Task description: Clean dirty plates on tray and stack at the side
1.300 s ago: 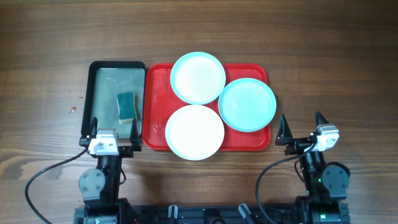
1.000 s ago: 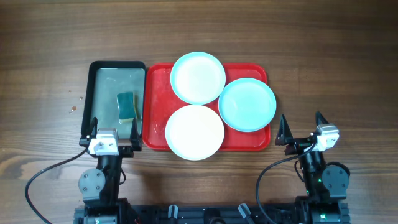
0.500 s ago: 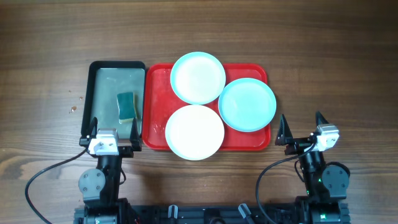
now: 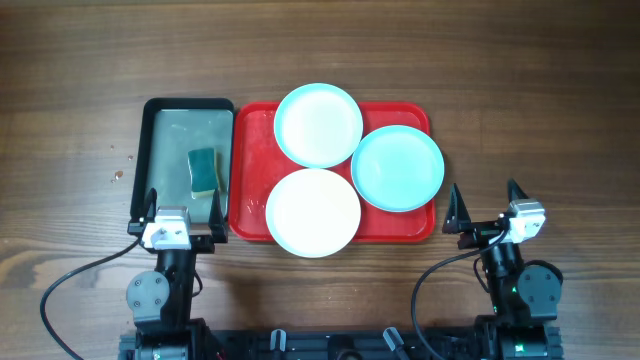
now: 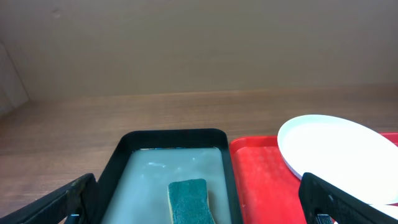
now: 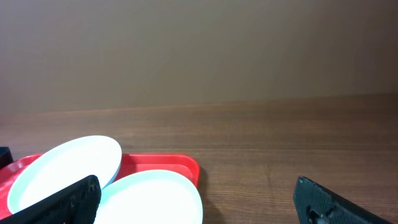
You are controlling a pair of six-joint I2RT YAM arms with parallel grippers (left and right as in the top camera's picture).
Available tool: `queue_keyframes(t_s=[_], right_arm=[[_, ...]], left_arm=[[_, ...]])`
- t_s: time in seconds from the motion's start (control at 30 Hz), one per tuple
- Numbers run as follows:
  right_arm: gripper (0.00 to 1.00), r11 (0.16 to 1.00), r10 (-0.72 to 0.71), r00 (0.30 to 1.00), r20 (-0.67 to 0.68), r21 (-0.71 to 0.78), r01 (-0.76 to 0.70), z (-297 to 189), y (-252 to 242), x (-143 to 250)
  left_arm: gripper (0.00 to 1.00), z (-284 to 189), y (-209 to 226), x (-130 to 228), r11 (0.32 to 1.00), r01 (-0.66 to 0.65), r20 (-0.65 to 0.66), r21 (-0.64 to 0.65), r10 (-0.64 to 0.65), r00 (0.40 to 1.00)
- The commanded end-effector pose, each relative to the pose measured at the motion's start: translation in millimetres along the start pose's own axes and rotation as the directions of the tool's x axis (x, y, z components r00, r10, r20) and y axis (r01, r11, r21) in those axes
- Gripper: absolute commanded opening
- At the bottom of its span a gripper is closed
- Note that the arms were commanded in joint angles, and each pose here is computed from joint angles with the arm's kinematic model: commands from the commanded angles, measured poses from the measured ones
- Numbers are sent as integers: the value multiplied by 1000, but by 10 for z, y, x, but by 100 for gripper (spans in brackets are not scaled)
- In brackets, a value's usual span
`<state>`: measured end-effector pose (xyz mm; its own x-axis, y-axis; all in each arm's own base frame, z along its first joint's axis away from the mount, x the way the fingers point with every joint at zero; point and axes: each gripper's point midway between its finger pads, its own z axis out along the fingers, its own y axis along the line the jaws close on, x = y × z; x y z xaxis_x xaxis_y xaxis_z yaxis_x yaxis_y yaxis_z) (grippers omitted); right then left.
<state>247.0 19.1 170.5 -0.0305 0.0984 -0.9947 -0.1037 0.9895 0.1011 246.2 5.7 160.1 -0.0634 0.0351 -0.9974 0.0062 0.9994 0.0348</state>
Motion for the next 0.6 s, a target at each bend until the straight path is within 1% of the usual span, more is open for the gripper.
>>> queue_keyframes(t_s=[0.0, 0.43, 0.53, 0.57], right_arm=[[100, 1000, -11, 1000, -1, 9, 11, 4, -13, 5], [100, 1000, -6, 1000, -1, 12, 6, 4, -17, 4], [100, 993, 121, 993, 2, 8, -121, 4, -11, 0], [100, 990, 141, 990, 2, 9, -141, 4, -12, 1]], left_arm=[[100, 2, -57, 27, 999, -15, -7, 31, 15, 1000], [100, 2, -57, 25, 999, -15, -7, 31, 15, 1000], [100, 2, -57, 27, 999, -15, -7, 31, 15, 1000], [100, 2, -57, 27, 999, -15, -7, 31, 15, 1000]])
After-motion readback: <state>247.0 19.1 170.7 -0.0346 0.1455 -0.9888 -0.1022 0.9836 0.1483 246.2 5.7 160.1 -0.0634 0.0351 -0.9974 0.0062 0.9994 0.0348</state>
